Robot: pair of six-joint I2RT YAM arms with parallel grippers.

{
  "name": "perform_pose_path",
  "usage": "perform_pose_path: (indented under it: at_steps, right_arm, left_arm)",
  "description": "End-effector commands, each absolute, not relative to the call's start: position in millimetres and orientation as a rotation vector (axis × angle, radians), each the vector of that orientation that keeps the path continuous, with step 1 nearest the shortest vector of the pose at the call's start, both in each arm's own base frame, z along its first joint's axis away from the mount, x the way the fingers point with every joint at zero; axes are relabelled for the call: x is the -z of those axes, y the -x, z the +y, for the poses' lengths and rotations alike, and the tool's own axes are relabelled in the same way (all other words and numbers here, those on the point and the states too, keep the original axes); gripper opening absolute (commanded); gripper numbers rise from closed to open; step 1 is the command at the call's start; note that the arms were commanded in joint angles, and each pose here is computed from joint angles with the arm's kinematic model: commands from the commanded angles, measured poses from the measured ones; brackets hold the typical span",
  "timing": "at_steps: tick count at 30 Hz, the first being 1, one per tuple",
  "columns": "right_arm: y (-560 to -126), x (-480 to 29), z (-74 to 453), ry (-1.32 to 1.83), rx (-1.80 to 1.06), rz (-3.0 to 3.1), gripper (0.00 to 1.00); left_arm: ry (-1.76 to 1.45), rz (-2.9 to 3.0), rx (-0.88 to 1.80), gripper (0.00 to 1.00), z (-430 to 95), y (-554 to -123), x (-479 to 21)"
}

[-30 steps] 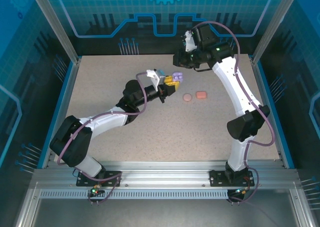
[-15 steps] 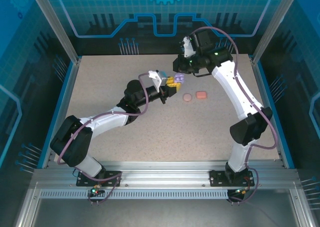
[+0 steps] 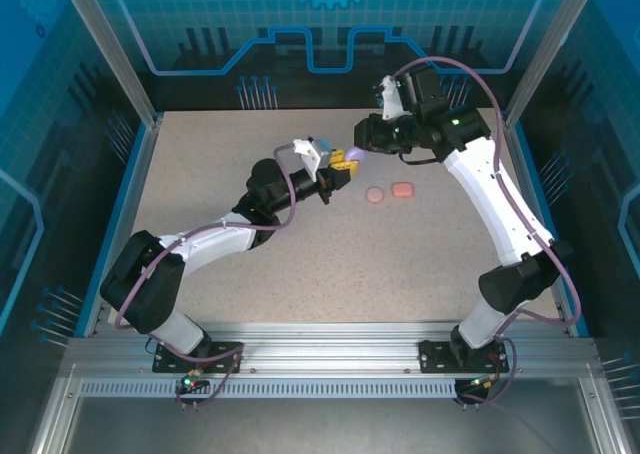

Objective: Insert the wireless bluetooth earbuds into the charging case

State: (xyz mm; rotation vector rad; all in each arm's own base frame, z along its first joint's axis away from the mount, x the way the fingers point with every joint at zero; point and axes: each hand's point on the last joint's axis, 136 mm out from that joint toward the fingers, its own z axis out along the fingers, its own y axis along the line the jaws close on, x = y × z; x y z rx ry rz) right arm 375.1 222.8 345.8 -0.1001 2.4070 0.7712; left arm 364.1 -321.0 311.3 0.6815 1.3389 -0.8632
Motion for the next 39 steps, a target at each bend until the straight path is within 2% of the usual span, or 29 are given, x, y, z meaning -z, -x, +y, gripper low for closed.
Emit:
perform_pose_path:
  at_steps: [1, 4, 8, 13, 23, 31, 39]
  right_arm:
    - [-383, -372, 190, -0.034, -0.732, 2.309, 0.38]
    - [-385, -368, 169, -0.102, -0.703, 2.297, 0.47]
    - [-382, -337, 149, -0.17, -0.668, 2.329, 0.57]
    - [-367, -285, 135, -0.235, -0.62, 2.391, 0.63]
    - [-338, -220, 124, -0.285, -0.58, 2.483, 0.64]
    - [-337, -212, 117, -0.303, -0.547, 2.49, 0.64]
    - [-335, -215, 110, -0.322, -0.554, 2.474, 0.64]
  left_arm:
    - [-0.637, 1.305, 0.852, 0.0, -313, -366, -323]
    - [-0.605, 1.353, 0.859, 0.0, -309, -367, -310]
    - [-0.516, 1.484, 0.852, 0.0, -301, -375, -283]
    - [-0.368, 1.707, 0.865, 0.0, -290, -383, -239]
    - [-0.07, 2.061, 0.958, 0.0, -287, -391, -156]
    - [0.082, 2.285, 0.998, 0.0, -300, -402, -105]
    - [0.185, 2.385, 1.017, 0.0, -304, -418, -78]
